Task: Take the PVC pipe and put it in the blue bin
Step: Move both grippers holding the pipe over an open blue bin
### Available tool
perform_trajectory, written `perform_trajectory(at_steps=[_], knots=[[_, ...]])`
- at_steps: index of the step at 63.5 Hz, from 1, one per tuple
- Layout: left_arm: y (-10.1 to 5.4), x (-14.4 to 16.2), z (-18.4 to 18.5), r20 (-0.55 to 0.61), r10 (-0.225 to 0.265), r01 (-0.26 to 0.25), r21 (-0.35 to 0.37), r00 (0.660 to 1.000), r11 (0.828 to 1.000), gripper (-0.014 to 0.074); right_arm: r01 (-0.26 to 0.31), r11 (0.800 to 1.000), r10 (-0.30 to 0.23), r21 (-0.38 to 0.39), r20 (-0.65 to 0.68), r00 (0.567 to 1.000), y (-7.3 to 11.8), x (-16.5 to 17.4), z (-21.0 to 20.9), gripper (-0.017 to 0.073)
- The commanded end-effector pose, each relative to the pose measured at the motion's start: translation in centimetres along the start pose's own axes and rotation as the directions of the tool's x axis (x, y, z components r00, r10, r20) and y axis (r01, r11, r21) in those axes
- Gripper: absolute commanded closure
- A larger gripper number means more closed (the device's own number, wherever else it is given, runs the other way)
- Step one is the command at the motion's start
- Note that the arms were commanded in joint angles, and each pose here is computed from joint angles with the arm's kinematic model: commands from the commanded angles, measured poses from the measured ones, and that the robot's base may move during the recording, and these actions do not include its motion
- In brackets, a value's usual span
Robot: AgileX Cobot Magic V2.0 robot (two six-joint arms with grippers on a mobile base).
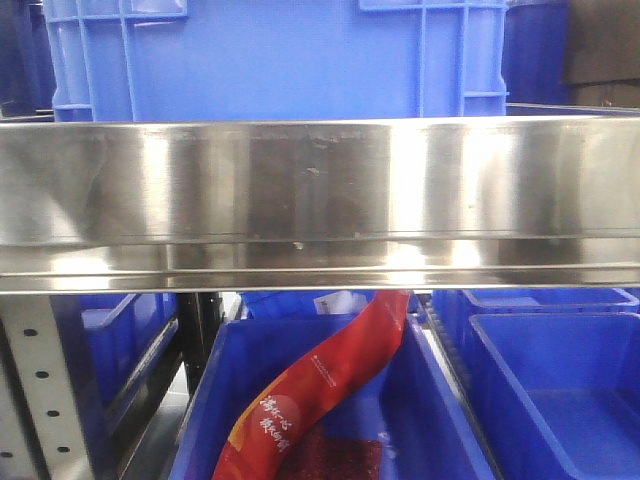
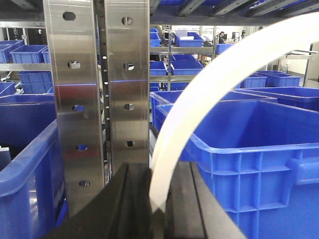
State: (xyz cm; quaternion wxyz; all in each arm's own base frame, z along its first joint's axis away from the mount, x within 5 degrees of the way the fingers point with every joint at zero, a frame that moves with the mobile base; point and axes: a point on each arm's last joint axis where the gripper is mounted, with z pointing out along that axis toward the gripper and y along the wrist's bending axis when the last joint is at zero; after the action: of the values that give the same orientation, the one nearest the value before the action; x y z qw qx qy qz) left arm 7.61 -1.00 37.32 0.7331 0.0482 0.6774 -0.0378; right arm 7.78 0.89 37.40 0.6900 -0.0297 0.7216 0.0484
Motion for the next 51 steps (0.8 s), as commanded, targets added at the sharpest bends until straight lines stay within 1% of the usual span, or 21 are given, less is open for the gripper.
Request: perform_trajectory(at_steps=[1, 10, 12, 15, 16, 18, 22, 24, 26, 30, 34, 39, 44, 45, 49, 51], knots=[[0.0, -0.4, 0.0, 0.029, -0.007, 0.007, 0.001, 1.0, 1.0, 0.0704, 0.012, 1.0, -0.012, 0.004, 0.06, 0.998, 0.0, -0.6, 0.0, 0.0721], [0.0, -0.4, 0.0, 0.029, -0.01, 0.01, 0.002, 1.0, 1.0, 0.0704, 0.012, 1.0, -0.012, 0.004, 0.07, 0.997, 0.0, -0.7, 0.1, 0.0721], [0.0, -0.4, 0.0, 0.026, -0.025, 0.025, 0.007, 0.999, 1.0, 0.0704, 0.012, 1.0, -0.012, 0.004, 0.068, 0.998, 0.0, -0.6, 0.1, 0.0721], [-0.1, -0.3, 0.3, 0.018, -0.066, 0.066, 0.016, 0.998, 0.998, 0.0704, 0.012, 1.0, -0.012, 0.004, 0.05, 0.999, 0.0, -0.5, 0.3, 0.0721], [-0.2, -0.4, 0.4, 0.013, -0.087, 0.087, 0.022, 0.996, 0.996, 0.0704, 0.008, 1.0, -0.008, -0.002, 0.033, 0.999, 0.0, -0.5, 0.4, 0.0721], [-0.3, -0.4, 0.7, -0.022, -0.109, 0.11, 0.032, 0.994, 0.993, 0.0704, -0.007, 1.0, 0.007, -0.013, 0.002, 1.0, 0.1, -0.4, 0.7, 0.0721], [-0.5, -0.6, 1.2, -0.098, -0.105, 0.11, 0.051, 0.99, 0.993, 0.0704, -0.043, 0.998, 0.04, -0.052, -0.06, 0.997, 0.5, -0.7, 1.3, 0.0721], [-0.5, -0.7, 1.8, -0.138, -0.098, 0.106, 0.057, 0.986, 0.993, 0.0704, -0.038, 0.996, 0.031, -0.078, -0.082, 0.996, 0.8, -0.9, 1.7, 0.0721], [-0.6, -0.9, 2.2, -0.167, -0.09, 0.102, 0.063, 0.982, 0.993, 0.0704, -0.02, 0.995, 0.01, -0.1, -0.1, 0.995, 1.0, -1.1, 2.3, 0.0721], [-0.6, -1.8, 3.1, -0.186, -0.078, 0.092, 0.069, 0.98, 0.993, 0.0704, 0.027, 0.988, -0.043, -0.153, -0.103, 0.994, 1.6, -1.9, 3.2, 0.0721], [-0.6, -2.6, 4.2, -0.201, -0.077, 0.093, 0.071, 0.977, 0.993, 0.0704, 0.055, 0.979, -0.075, -0.195, -0.098, 0.992, 2.3, -2.5, 4.6, 0.0721], [-0.5, -4.2, 5.5, -0.195, -0.079, 0.095, 0.074, 0.978, 0.993, 0.0704, 0.058, 0.967, -0.086, -0.246, -0.104, 0.991, 3.4, -3.1, 6.4, 0.0721], [-0.6, -5.6, 6.8, -0.204, -0.103, 0.123, 0.088, 0.974, 0.988, 0.0704, 0.057, 0.956, -0.099, -0.287, -0.133, 0.986, 4.5, -3.5, 8.4, 0.0721], [-0.7, -5.8, 7.3, -0.218, -0.115, 0.138, 0.095, 0.969, 0.986, 0.0704, 0.058, 0.951, -0.104, -0.302, -0.14, 0.985, 5.0, -3.7, 8.9, 0.0721], [-0.9, -6.8, 8.4, -0.242, -0.126, 0.156, 0.111, 0.962, 0.981, 0.0704, 0.057, 0.941, -0.117, -0.332, -0.164, 0.979, 6.1, -4.0, 10.8, 0.0721], [-1.0, -7.3, 8.9, -0.25, -0.119, 0.154, 0.126, 0.961, 0.98, 0.0704, 0.057, 0.937, -0.122, -0.344, -0.17, 0.978, 6.6, -4.2, 11.5, 0.0721]])
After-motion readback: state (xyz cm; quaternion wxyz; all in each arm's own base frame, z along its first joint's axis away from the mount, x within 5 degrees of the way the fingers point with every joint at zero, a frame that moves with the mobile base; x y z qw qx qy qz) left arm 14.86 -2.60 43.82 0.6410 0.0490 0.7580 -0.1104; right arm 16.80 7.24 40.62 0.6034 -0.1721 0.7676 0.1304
